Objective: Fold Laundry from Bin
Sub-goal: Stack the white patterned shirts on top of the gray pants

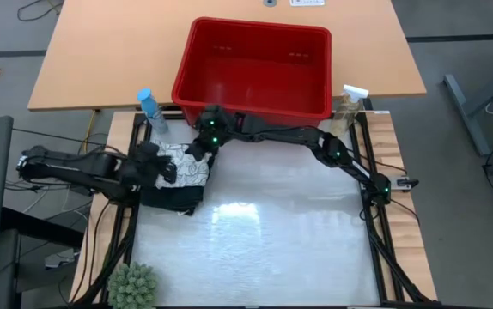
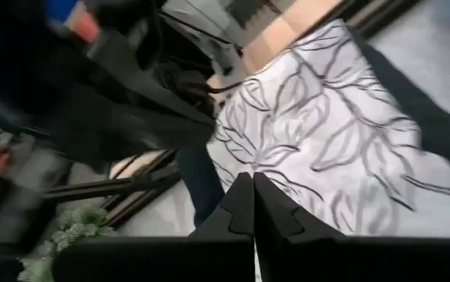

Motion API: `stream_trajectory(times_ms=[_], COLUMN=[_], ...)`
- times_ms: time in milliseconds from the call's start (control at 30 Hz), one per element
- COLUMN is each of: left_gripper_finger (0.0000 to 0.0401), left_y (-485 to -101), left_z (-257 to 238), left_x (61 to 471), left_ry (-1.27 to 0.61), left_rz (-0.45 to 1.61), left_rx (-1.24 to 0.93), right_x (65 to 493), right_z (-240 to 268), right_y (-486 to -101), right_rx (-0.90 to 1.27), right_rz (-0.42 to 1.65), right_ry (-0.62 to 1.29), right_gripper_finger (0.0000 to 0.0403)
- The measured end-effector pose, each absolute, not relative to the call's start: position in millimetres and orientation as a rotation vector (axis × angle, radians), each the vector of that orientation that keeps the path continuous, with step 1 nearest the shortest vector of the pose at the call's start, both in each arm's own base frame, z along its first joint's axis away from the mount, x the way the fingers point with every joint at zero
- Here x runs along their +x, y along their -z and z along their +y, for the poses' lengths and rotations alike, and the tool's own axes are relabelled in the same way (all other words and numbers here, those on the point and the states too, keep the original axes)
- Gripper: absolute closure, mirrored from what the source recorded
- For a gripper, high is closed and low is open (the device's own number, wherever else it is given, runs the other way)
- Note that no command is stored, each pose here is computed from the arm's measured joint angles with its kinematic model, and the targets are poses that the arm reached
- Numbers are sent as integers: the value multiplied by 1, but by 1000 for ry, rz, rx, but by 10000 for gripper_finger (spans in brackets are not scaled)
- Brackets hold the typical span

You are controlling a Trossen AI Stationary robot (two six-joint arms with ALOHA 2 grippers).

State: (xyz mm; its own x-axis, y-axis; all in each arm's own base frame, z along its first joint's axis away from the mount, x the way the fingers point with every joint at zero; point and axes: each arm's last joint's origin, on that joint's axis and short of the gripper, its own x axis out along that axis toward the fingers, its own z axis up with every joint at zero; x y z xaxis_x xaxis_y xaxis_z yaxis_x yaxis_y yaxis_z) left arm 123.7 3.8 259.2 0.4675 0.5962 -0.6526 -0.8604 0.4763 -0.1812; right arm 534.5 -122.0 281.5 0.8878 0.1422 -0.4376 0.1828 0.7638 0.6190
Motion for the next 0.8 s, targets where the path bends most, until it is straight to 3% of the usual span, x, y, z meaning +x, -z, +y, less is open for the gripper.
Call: stream_trajectory(times_ms=[167,400,533,800], left_gripper_finger=[401,401,401,401], left_y=[-272,-218,-180,-154], left_z=[7,9,10,10], left_x=[109,99,99,97], left_ry=[-913,-848,-874,-897], left_rz=[288,83,64,117], left_rx=[-495,-609,-659,-697], right_x=[547,549,548,539], right_z=[-127,-127,-127,-133], right_y=[-261,-243,-225,-171], right_rx=[764,747,757,773], right_rz=[457,480,523,576], right_ry=[-80,-82,-60,42], right_gripper_finger=[388,389,389,389])
